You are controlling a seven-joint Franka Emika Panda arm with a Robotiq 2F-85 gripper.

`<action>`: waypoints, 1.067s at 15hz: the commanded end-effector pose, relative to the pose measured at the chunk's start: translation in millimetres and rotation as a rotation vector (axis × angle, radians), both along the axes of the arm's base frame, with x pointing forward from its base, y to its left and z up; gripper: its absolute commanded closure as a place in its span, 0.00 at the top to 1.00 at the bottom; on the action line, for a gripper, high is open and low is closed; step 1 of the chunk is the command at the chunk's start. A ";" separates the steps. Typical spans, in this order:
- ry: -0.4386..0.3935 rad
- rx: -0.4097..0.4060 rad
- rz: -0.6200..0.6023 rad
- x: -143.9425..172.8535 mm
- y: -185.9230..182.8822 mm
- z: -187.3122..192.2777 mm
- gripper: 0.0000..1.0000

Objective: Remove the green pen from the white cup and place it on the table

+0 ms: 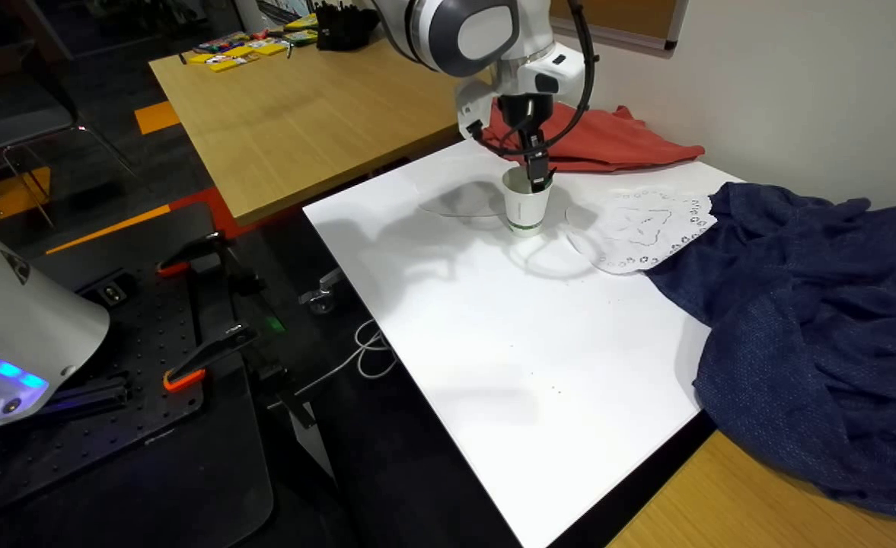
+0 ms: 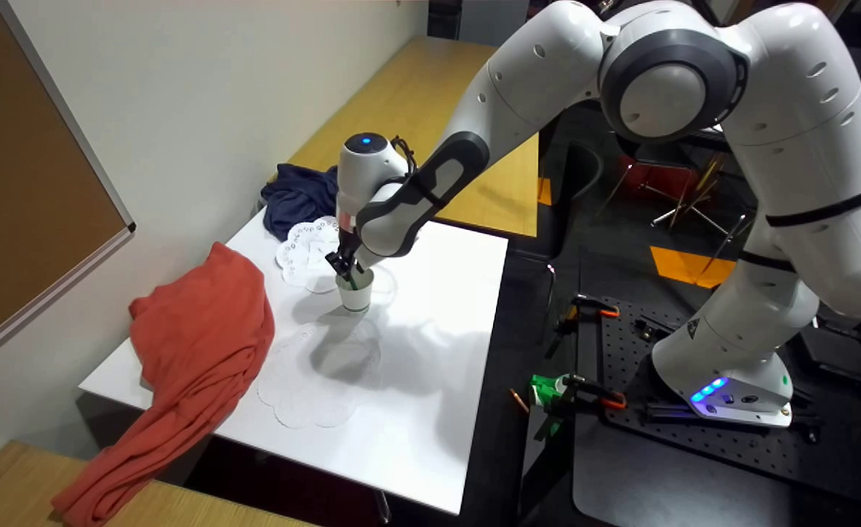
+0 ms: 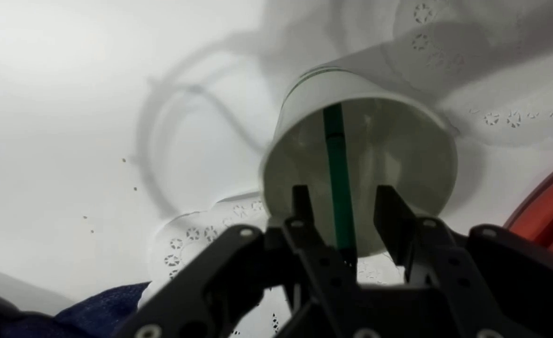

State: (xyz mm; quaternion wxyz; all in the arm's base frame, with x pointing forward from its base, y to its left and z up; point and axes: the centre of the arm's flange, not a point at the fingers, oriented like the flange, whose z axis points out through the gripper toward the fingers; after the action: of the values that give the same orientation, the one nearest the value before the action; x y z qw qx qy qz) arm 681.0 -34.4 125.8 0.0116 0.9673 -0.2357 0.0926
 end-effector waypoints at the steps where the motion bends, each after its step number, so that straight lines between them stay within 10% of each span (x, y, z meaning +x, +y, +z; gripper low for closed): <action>1: 0.007 0.009 0.010 10.3 -5.6 -3.0 0.37; 6: 0.010 0.002 0.014 15.6 -5.6 -10.7 0.39; 7: 0.010 0.002 0.015 16.4 -5.4 -11.8 0.36; 8: 0.008 0.001 0.017 17.0 -5.1 -13.0 0.12; 16: -0.016 0.001 0.004 3.0 -1.4 3.5 0.03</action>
State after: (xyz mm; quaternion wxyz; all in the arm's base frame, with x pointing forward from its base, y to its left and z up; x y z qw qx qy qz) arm 690.1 -35.9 110.5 0.0132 0.9676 -0.2339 0.0941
